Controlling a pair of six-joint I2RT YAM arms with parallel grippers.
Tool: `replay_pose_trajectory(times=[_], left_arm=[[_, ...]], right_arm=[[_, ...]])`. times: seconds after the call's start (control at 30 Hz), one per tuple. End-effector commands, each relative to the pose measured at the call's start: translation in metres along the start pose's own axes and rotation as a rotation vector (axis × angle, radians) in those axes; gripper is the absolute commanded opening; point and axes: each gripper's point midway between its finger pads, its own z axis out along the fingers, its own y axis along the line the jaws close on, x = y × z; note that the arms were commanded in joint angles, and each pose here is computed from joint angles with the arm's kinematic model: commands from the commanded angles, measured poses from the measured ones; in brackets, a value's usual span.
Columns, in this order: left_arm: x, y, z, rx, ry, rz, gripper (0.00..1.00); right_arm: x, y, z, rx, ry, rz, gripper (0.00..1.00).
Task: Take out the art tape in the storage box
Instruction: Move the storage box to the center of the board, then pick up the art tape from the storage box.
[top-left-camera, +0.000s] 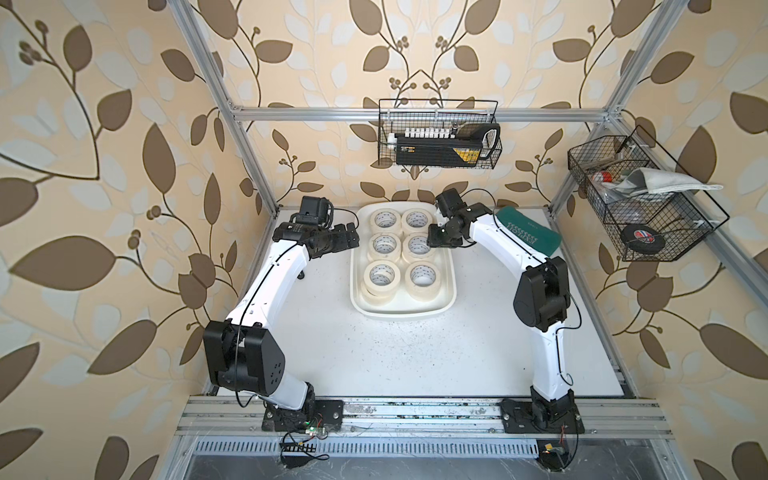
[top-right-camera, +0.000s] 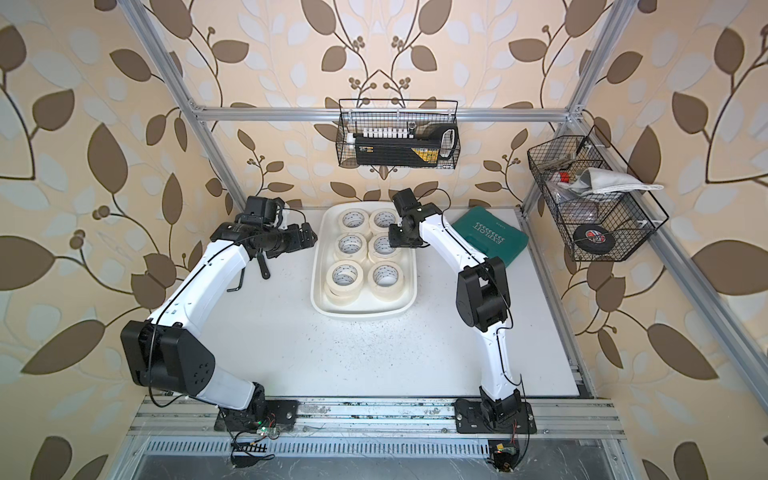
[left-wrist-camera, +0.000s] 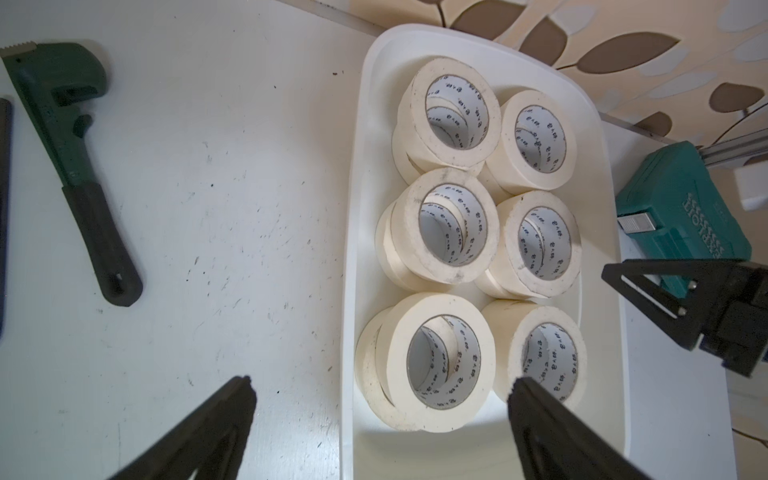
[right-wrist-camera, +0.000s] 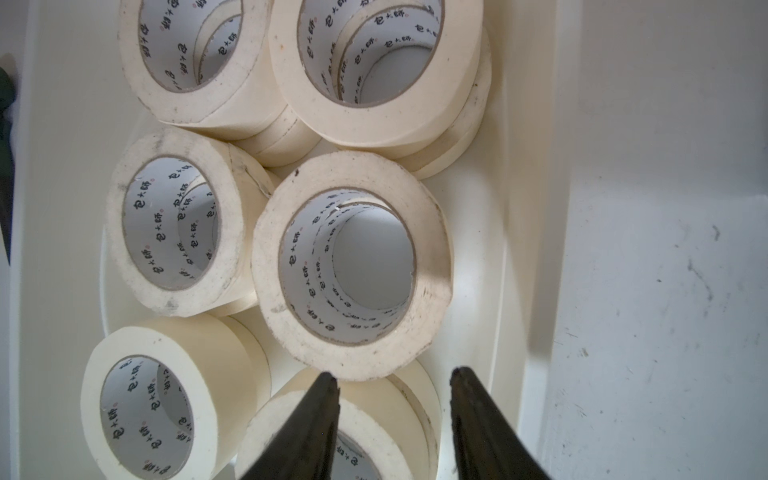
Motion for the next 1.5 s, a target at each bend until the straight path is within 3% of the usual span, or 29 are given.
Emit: replay_pose_trajectory(times=[0.0, 0.93, 1.03, 1.33, 1.47], left_arm=[[0.007, -0.008, -0.022, 0.04, -0.025, -0.009, 0.99], [0.018, -0.026, -0.034, 0.161, -0.017, -0.05, 0.99], [0.018, -0.027, -0.033, 0.168, -0.013, -0.053, 0.99], [0.02, -0.026, -0.031, 0.162, 0.003, -0.053, 0.99], [0.02, -0.029, -0.033, 0.172, 0.005, -0.049, 0.99]], right_arm=[[0.003, -0.005, 0.009, 0.057, 0.018, 0.017, 0.48], [-0.002, -0.014, 0.064, 0.123, 0.046, 0.089, 0.48], [-0.003, -0.013, 0.067, 0.118, 0.045, 0.093, 0.41], [-0.012, -0.015, 0.046, 0.137, -0.001, 0.082, 0.08], [-0.022, -0.016, 0.018, 0.149, -0.049, 0.065, 0.04]])
